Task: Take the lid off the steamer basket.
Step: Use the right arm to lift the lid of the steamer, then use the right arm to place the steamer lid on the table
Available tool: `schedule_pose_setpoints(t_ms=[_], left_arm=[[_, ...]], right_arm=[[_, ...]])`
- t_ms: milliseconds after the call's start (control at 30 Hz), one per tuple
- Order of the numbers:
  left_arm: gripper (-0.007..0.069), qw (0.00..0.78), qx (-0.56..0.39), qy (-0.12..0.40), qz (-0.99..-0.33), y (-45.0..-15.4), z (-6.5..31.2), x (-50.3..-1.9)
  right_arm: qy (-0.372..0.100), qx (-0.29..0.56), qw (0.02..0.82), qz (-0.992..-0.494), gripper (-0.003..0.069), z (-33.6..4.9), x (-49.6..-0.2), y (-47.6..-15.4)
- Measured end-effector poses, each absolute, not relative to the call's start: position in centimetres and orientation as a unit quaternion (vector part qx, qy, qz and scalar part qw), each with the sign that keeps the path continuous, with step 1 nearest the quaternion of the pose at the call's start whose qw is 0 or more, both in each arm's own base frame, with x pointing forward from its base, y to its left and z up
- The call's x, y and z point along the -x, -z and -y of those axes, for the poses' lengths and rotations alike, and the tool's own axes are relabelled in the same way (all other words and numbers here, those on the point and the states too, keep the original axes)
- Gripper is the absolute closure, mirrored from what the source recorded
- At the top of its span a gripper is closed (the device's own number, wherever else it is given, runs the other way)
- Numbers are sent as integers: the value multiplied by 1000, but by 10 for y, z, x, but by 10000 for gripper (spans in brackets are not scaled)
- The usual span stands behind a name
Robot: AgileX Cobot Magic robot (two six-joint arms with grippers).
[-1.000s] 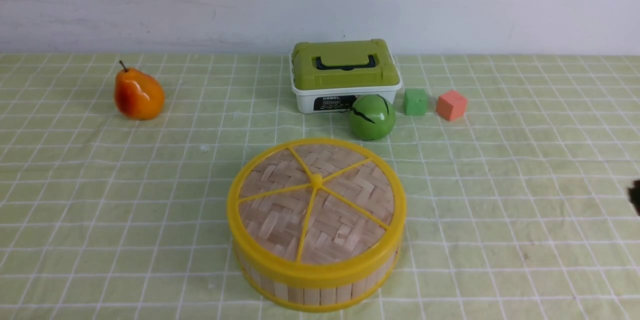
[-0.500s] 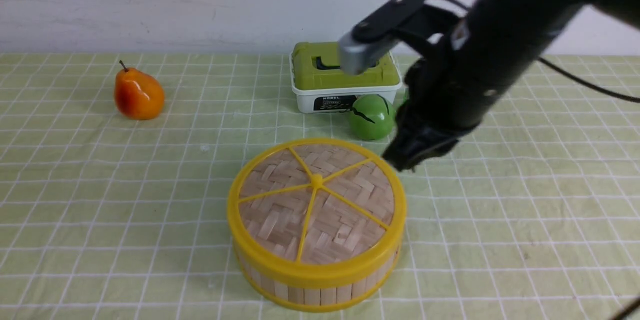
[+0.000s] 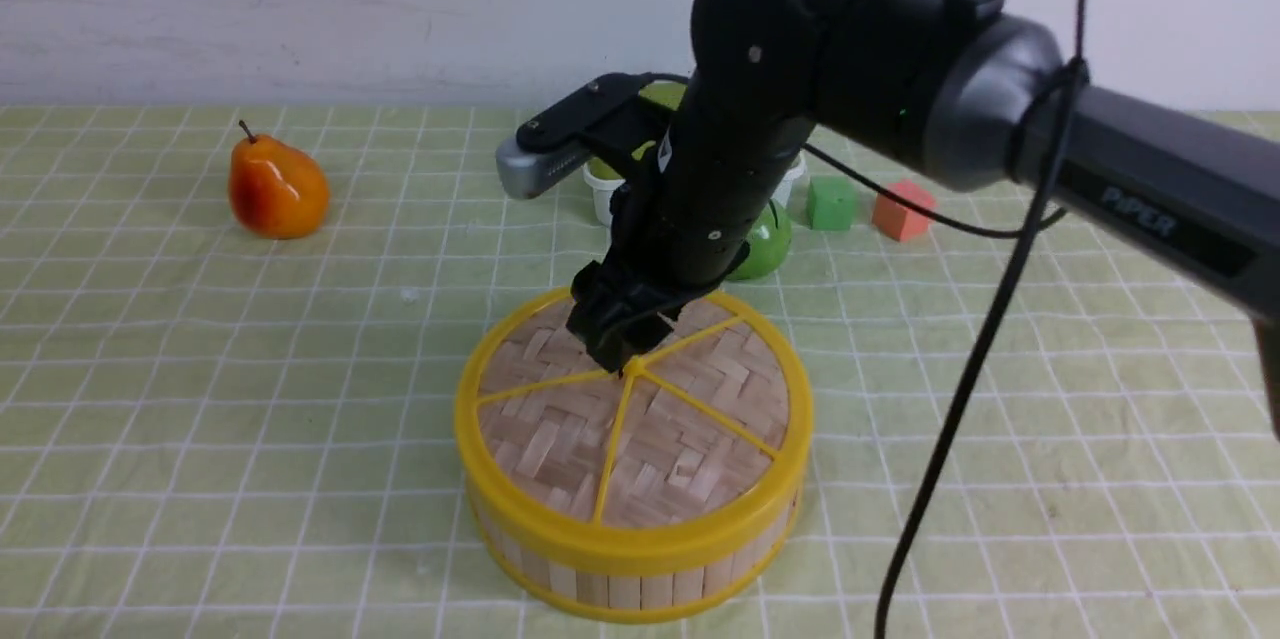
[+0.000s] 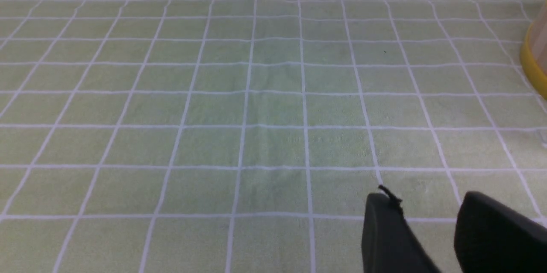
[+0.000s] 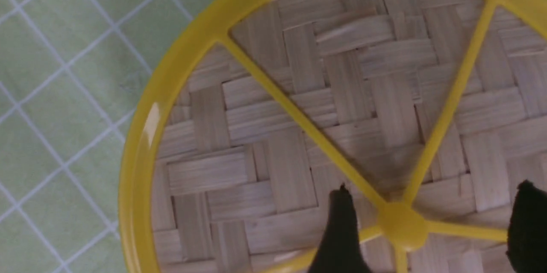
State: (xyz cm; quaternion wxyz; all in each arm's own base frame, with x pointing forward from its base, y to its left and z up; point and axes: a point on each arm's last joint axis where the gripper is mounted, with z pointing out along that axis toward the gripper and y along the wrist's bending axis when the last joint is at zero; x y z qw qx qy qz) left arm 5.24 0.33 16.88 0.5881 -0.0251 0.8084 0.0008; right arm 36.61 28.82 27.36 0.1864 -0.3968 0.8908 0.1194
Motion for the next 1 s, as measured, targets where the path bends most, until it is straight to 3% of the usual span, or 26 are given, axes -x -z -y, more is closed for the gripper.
schedule_pose_setpoints(t_ms=[100,233,267,333,533,600,667,800,833,1000], left_arm=[[386,588,25,-1,-808,-169,-3,-52],[386,588,25,-1,-808,-169,-3,-52],[386,588,25,-1,-808,-169,-3,-52],[386,588,25,-1,-808,-169,-3,-52],[386,588,25,-1,-808,-169,-3,-52],[386,588,25,-1,-808,-169,-3,-52],[386,588,25,-1,-808,-169,-3,-52],[386,588,25,-1,-808,-169,-3,-52],[386,588,25,-1,-808,-169,-3,-52],[386,588,25,-1,-808,-169,-3,-52]], right_arm=[[-117,397,174,-894,267,-291,-369,-261],[-119,395,176,-894,403,-292,-370,-259],[-123,395,176,-893,496,-293,-370,-260],[-124,395,175,-893,584,-292,-369,-262],[-112,402,177,-892,575,-284,-362,-281],[-103,401,194,-889,575,-271,-355,-307],[-101,387,231,-887,575,-247,-347,-345],[-93,342,273,-895,575,-197,-341,-382],[-83,312,284,-903,575,-169,-338,-388],[-54,174,287,-940,575,-79,-340,-355]])
